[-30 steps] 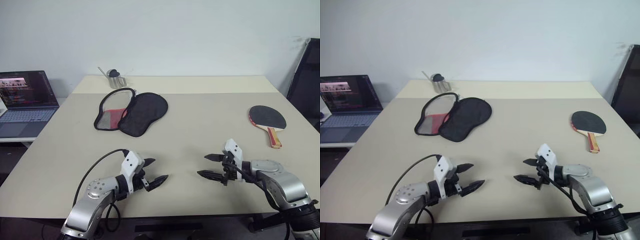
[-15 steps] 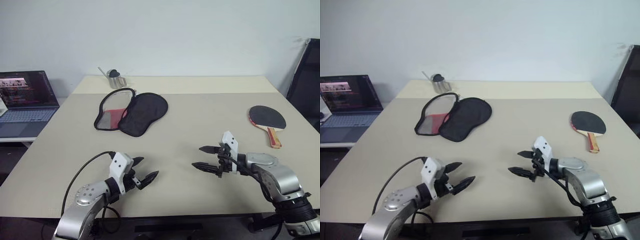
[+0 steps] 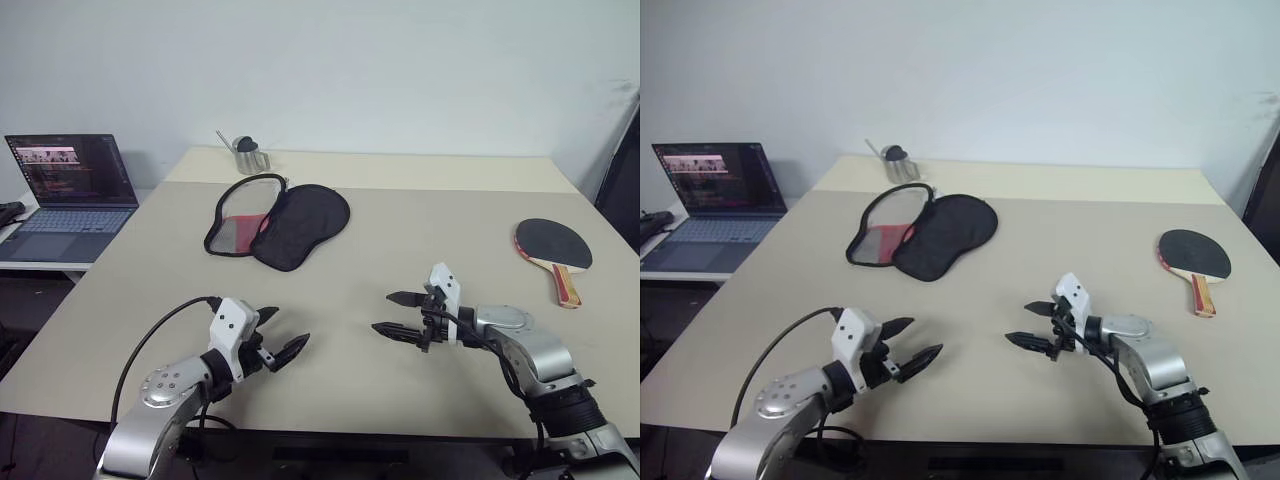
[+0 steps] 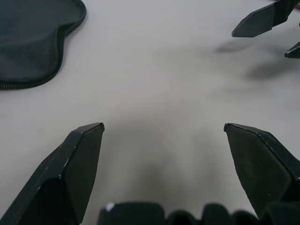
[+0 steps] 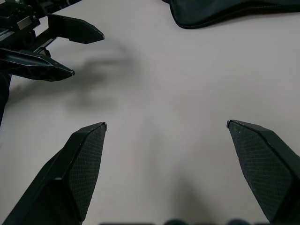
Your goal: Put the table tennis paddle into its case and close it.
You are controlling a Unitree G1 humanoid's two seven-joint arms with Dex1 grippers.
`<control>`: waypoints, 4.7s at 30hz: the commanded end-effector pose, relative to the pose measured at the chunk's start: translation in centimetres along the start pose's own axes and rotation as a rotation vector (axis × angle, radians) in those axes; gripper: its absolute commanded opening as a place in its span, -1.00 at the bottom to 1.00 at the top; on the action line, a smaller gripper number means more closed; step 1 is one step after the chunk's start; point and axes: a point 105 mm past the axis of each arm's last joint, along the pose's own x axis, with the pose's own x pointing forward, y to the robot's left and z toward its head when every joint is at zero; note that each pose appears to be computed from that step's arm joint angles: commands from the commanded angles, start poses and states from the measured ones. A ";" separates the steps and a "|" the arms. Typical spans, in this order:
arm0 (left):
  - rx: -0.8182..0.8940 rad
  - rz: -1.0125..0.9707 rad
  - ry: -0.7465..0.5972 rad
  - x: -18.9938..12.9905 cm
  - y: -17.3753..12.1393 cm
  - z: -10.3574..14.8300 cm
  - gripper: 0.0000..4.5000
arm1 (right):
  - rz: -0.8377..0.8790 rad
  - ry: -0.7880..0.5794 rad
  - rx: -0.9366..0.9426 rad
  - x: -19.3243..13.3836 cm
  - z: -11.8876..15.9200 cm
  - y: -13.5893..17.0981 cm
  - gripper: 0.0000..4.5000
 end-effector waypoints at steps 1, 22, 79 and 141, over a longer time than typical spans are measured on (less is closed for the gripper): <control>0.043 0.005 -0.049 -0.3 0.4 1.8 0.99 | -0.017 -0.036 -0.052 0.1 1.3 -0.3 1.00; -0.018 0.366 -0.111 -1.1 10.3 4.5 0.99 | -0.138 -0.175 0.064 2.2 10.1 -1.1 1.00; -0.553 0.382 0.011 10.2 14.6 3.6 0.59 | -0.071 -0.244 -0.134 -0.2 13.2 0.3 1.00; -0.015 0.017 -0.300 -2.4 8.7 12.3 0.43 | -0.566 0.027 0.114 4.0 6.8 -7.4 1.00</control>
